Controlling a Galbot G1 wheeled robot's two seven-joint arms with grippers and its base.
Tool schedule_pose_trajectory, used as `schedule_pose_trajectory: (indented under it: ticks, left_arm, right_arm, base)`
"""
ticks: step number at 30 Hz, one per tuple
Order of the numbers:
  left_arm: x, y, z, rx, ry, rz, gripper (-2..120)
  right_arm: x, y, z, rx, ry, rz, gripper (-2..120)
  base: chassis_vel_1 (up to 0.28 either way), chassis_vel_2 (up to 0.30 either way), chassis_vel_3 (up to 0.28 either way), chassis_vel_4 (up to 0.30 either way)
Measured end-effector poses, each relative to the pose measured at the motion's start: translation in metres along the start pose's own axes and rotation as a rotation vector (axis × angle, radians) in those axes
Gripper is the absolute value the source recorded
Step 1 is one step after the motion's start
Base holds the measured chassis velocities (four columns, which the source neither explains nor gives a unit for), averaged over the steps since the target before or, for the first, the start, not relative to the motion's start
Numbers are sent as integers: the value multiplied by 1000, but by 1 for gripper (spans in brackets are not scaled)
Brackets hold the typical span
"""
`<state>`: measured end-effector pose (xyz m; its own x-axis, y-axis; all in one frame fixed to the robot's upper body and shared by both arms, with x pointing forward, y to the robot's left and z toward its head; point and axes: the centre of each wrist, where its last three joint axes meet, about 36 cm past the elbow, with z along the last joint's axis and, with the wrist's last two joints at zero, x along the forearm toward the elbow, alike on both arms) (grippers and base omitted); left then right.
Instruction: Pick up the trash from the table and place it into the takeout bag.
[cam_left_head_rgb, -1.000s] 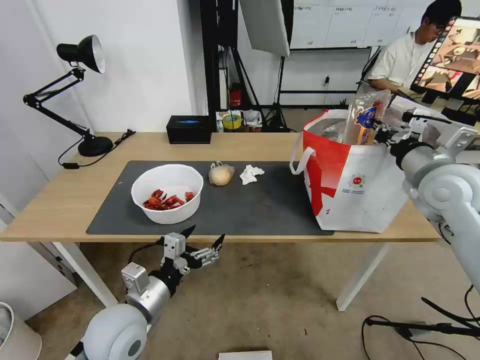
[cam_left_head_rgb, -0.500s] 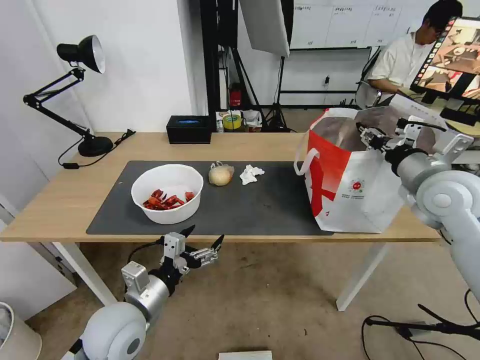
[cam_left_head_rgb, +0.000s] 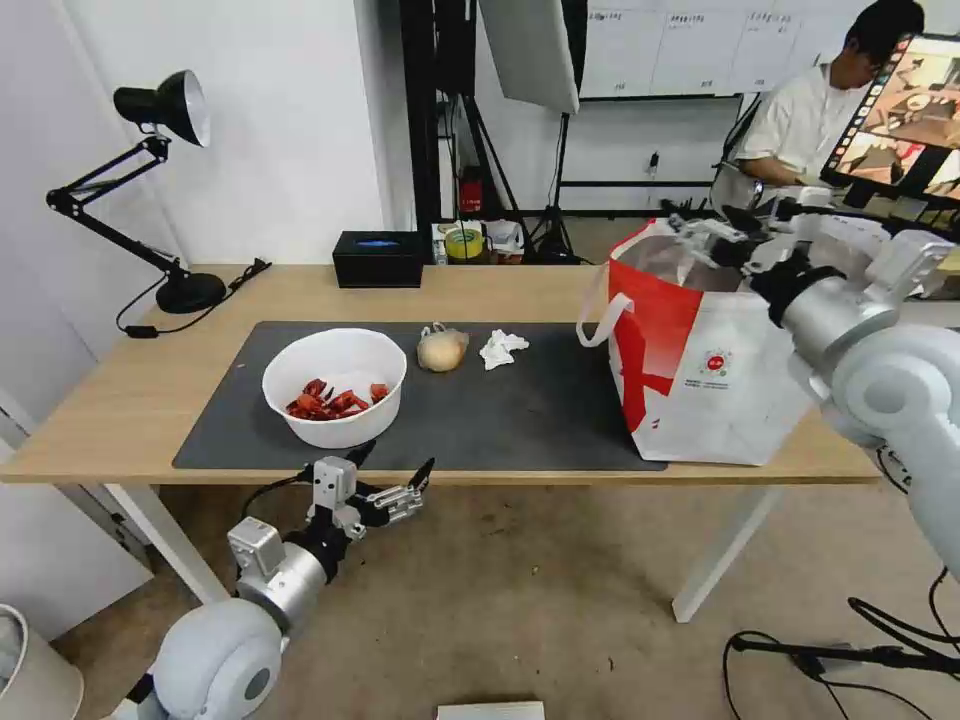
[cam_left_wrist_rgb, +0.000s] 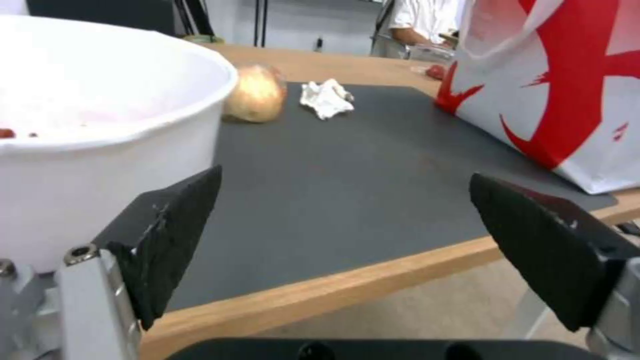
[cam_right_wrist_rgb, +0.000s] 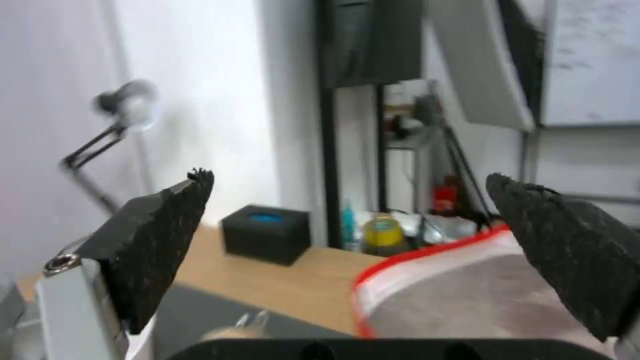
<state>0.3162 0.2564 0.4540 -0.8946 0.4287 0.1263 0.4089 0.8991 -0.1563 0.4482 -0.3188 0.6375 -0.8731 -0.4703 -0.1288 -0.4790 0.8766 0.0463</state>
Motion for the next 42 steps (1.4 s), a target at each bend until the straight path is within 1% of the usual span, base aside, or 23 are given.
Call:
schedule_pose_trajectory:
  ticks: [1, 2, 5, 7, 9, 10, 13, 14, 17, 18, 20, 21, 24, 25, 28, 32, 34, 42]
  left_arm:
    - [0, 1, 0, -3, -4, -4, 100]
    - [0, 1, 0, -3, -4, -4, 100]
    - [2, 6, 0, -18, -16, -19, 100]
    - [3, 7, 0, -22, -18, -23, 100]
    - [4, 10, 1, -30, -24, -34, 100]
    - [4, 10, 1, -30, -24, -34, 100]
    - [6, 14, 3, -37, -26, -50, 100]
    - [6, 14, 3, -37, -26, -50, 100]
    - [10, 20, 7, -37, -31, -72, 100]
    - [10, 20, 7, -37, -31, -72, 100]
    - [13, 23, 10, -33, -29, -84, 100]
    - [13, 23, 10, -33, -29, -84, 100]
    - [19, 26, 14, -24, -27, -109, 100]
    - [19, 26, 14, -24, -27, -109, 100]
    - [24, 31, 21, -18, -25, -137, 100]
    - [26, 33, 24, -18, -25, -152, 100]
    - [29, 37, 28, -25, -25, -165, 100]
    - [41, 50, 42, -41, -11, -213, 100]
  right_arm:
    - [2, 4, 3, 17, 3, -27, 100]
    - [2, 4, 3, 17, 3, -27, 100]
    - [12, 17, 20, 35, 27, -95, 100]
    - [15, 20, 25, 34, 31, -106, 100]
    - [22, 28, 45, 46, 33, -113, 100]
    - [22, 28, 45, 46, 33, -113, 100]
    - [34, 39, 75, 65, 25, -105, 100]
    - [34, 39, 75, 65, 25, -105, 100]
    - [49, 52, 103, 56, 28, -55, 100]
    - [49, 52, 103, 56, 28, -55, 100]
    - [60, 59, 118, 33, 36, -3, 100]
    - [60, 59, 118, 33, 36, -3, 100]
    - [74, 67, 133, 7, 39, 73, 100]
    - [74, 67, 133, 7, 39, 73, 100]
    - [89, 76, 145, -33, 49, 133, 100]
    - [95, 82, 152, -62, 58, 156, 100]
    - [102, 90, 161, -84, 71, 176, 100]
    - [120, 111, 181, -103, 114, 222, 100]
  base:
    - [0, 0, 0, 0]
    - [0, 0, 0, 0]
    - [0, 0, 0, 0]
    - [0, 0, 0, 0]
    - [0, 0, 0, 0]
    - [0, 0, 0, 0]
    - [0, 0, 0, 0]
    - [0, 0, 0, 0]
    - [0, 0, 0, 0]
    - [0, 0, 0, 0]
    - [0, 0, 0, 0]
    - [0, 0, 0, 0]
    - [0, 0, 0, 0]
    - [0, 0, 0, 0]
    - [0, 0, 0, 0]
    - [0, 0, 0, 0]
    - [0, 0, 0, 0]
    - [0, 0, 0, 0]
